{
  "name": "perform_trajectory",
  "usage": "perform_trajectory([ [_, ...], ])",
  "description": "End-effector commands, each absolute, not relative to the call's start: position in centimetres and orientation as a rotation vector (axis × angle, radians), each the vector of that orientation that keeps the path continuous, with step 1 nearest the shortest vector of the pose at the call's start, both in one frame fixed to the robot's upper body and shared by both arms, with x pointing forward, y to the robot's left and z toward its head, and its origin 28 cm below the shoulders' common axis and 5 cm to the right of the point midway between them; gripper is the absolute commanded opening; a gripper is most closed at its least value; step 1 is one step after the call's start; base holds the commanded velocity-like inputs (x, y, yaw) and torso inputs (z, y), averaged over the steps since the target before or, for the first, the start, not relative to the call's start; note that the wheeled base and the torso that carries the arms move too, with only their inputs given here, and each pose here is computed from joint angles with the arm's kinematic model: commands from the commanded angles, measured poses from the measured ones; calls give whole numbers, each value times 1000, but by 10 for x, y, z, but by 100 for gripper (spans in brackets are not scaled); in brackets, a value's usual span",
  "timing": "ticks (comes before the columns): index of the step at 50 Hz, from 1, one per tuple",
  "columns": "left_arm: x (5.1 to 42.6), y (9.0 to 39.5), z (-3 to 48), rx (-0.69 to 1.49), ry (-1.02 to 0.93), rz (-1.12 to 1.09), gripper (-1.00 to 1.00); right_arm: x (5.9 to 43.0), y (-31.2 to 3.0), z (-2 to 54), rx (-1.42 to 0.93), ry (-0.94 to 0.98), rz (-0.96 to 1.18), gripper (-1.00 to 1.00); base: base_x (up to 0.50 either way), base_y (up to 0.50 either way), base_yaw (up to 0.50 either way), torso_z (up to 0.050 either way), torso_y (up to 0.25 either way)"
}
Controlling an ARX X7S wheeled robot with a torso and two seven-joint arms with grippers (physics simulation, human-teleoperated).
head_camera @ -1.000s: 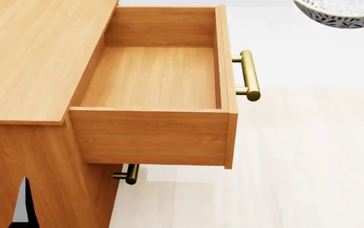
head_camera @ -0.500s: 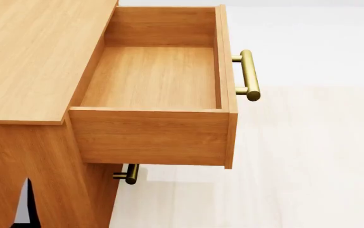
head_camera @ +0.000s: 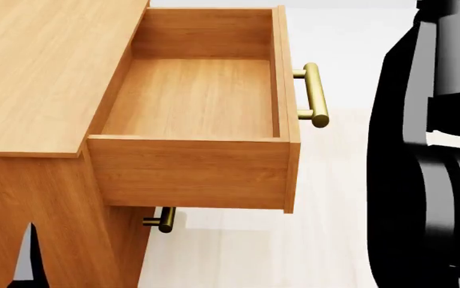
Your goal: Put the bowl on top of the cabinet.
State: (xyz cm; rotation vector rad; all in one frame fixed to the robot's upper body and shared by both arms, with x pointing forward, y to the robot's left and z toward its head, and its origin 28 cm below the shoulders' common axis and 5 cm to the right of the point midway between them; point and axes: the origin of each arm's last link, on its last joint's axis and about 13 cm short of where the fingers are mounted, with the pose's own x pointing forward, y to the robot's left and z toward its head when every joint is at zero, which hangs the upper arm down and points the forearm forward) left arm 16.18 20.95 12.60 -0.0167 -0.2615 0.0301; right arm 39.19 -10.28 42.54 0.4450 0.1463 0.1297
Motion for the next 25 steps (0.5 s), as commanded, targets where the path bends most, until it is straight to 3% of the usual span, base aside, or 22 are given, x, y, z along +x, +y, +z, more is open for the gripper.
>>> perform_trajectory([
  [1,161,212,132,-60,-283,22,100,389,-61,427,505,184,255,-100,0,0,0,0,0],
  [25,159,215,136,-75,-287,29,100,375,-5,416,526,348,435,-100,0,0,0,0,1],
])
